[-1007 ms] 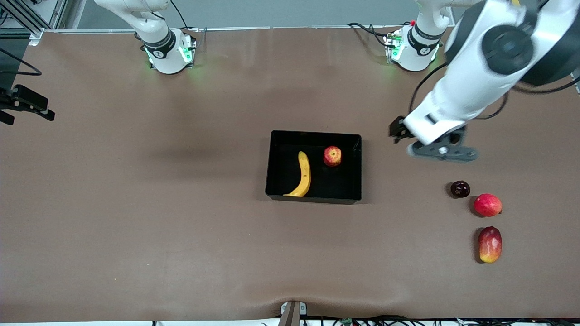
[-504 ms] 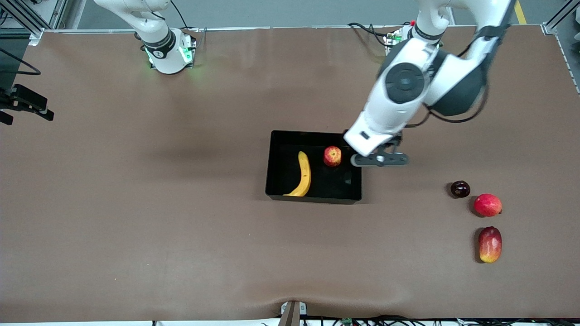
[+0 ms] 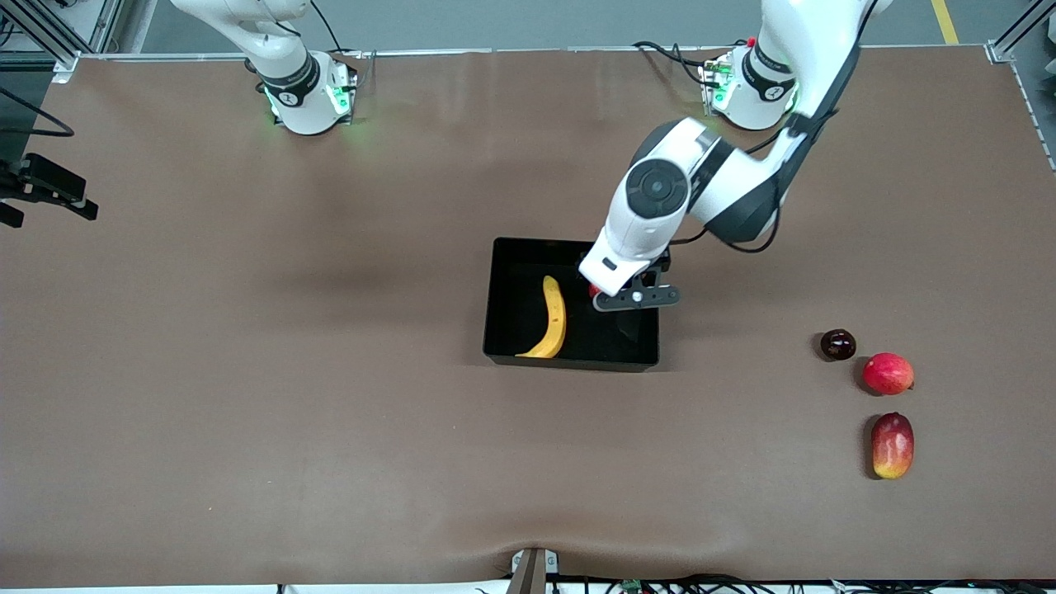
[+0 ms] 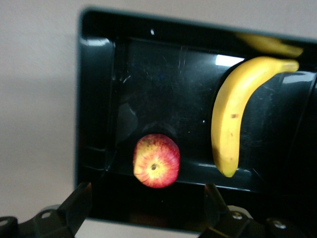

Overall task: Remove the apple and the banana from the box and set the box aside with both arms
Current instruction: 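Lower the left gripper into the tray and grasp the red apple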

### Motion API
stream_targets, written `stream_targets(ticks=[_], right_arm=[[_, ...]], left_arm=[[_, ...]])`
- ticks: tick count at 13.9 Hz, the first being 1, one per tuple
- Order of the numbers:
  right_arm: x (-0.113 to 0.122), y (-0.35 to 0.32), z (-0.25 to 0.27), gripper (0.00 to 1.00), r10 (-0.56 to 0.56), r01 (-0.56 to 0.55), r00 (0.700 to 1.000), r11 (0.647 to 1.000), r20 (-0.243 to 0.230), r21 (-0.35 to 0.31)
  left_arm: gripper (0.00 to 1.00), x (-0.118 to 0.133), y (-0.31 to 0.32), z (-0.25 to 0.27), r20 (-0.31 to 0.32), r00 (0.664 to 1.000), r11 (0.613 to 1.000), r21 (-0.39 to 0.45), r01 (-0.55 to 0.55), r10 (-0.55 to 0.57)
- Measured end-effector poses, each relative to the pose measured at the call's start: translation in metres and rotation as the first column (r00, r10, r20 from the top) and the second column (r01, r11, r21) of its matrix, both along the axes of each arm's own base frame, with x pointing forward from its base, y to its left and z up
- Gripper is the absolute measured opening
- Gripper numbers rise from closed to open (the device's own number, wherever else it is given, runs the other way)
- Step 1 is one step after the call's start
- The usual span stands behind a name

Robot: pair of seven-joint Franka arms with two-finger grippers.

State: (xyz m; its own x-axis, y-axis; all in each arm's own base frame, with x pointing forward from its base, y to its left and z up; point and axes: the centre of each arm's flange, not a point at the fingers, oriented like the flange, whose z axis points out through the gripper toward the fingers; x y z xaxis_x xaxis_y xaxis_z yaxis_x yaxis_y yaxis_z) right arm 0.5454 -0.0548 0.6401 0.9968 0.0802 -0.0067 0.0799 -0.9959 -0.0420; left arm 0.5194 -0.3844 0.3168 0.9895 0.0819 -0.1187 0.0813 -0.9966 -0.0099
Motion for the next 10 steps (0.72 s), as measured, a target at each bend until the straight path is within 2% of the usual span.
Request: stream_targets(ticks=[4, 10], right_arm=[[0.0, 0.0, 0.0, 1.0, 0.001, -0.001, 1.0, 1.0, 0.0, 0.0], [0.0, 0.001, 0.0, 1.0, 0.002, -0.002, 1.0, 1.0, 0.0, 0.0]], left_arm=[[1.0, -0.003, -0.009, -0.059, -0.049, 0.999, 1.0, -0.009, -0.004, 0.004], [1.0, -0.012, -0.014, -0.089, -0.092, 0.996, 1.0, 0.005, 0.001, 0.0]])
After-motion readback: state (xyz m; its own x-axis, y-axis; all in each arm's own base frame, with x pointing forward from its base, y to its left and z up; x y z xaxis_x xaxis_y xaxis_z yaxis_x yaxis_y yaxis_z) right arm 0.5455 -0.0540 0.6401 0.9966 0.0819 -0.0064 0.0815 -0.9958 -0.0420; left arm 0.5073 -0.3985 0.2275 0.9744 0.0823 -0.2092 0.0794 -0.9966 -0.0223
